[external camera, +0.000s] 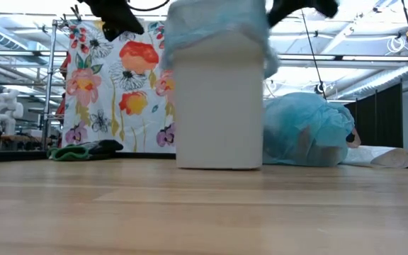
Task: Place trash/remove bag and relplace
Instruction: Insert the new blue trash bag into the trash bin
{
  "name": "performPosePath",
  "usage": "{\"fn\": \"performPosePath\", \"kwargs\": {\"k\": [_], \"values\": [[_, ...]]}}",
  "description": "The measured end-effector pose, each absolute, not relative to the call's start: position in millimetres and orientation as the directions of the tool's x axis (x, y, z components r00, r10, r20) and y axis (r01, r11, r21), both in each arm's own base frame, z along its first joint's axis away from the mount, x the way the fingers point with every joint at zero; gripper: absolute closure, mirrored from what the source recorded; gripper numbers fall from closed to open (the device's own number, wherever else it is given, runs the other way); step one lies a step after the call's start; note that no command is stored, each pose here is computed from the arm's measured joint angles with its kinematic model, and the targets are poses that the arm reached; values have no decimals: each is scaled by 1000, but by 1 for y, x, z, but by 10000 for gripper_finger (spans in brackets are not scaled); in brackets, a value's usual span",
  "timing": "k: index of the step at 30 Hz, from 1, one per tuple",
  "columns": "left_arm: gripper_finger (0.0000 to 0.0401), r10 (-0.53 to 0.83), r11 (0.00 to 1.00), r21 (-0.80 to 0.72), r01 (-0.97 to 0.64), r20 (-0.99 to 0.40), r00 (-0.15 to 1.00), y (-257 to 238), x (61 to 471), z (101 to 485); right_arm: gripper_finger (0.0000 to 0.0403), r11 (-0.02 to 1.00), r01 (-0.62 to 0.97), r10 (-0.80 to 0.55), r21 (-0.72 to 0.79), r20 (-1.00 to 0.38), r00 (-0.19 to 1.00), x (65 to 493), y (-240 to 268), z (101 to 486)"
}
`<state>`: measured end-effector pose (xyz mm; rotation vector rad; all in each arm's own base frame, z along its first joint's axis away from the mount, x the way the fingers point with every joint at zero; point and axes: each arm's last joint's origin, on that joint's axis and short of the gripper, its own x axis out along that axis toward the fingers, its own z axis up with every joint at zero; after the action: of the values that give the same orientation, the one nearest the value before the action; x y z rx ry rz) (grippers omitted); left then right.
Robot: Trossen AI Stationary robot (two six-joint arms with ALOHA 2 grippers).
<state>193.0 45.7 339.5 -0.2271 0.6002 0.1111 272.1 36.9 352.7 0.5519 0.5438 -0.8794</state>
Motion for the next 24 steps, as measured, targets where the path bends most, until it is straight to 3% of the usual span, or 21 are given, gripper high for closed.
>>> {"fn": "performPosePath", "kwargs": {"k": [7,14,24], "values": [[401,58,961,-183,-207,-599,799,43,180,341,403,612,754,-501,241,-619,605,302,-1,354],[401,89,951,-188,-244,-590,802,40,164,346,403,625,754,-499,200,-641,583,319,-29,340],[401,130,938,-180,-295,-606,785,35,143,330,403,656,739,-464,154,-690,556,288,16,350]]}}
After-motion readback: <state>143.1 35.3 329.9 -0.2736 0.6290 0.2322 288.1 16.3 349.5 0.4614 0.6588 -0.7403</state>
